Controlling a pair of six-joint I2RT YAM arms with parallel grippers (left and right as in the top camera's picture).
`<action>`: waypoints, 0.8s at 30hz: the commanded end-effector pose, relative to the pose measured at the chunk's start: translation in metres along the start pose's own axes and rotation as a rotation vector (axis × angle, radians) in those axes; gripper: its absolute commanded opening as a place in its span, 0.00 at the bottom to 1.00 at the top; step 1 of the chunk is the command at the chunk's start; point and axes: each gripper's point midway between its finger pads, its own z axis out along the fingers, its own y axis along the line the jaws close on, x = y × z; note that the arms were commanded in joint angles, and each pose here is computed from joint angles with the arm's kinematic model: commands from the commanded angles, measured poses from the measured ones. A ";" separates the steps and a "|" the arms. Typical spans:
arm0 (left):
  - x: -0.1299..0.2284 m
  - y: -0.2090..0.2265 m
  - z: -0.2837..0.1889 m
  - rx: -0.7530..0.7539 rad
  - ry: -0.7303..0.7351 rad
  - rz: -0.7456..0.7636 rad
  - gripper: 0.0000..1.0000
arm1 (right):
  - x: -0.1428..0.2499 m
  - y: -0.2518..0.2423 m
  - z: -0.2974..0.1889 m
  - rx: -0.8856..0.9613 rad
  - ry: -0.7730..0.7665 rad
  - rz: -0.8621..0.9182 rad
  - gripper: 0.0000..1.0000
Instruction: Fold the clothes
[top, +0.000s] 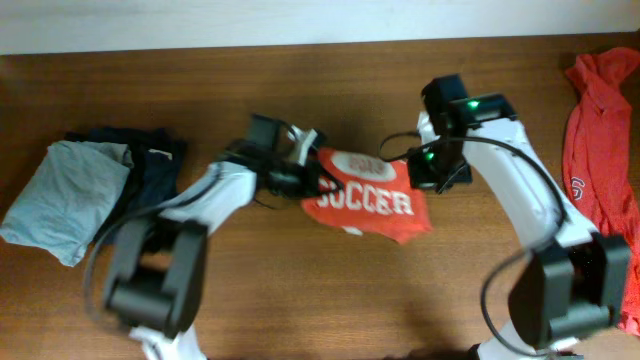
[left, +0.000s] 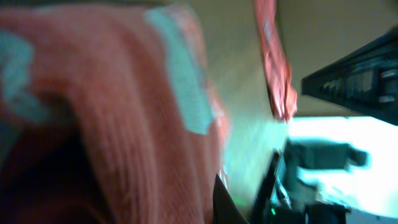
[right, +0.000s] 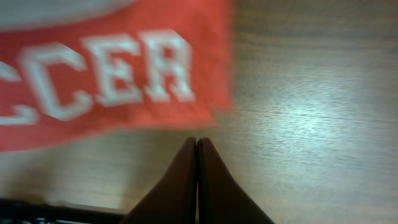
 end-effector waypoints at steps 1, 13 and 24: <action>-0.037 -0.018 -0.065 -0.102 -0.180 0.135 0.01 | -0.006 -0.004 -0.025 0.012 -0.077 -0.005 0.04; -0.063 0.033 -0.227 -0.289 -0.529 -0.060 0.00 | -0.005 -0.003 -0.029 0.010 -0.084 -0.007 0.04; -0.047 0.085 -0.348 -0.386 -0.775 -0.150 0.01 | -0.003 -0.002 -0.029 0.007 -0.076 -0.007 0.04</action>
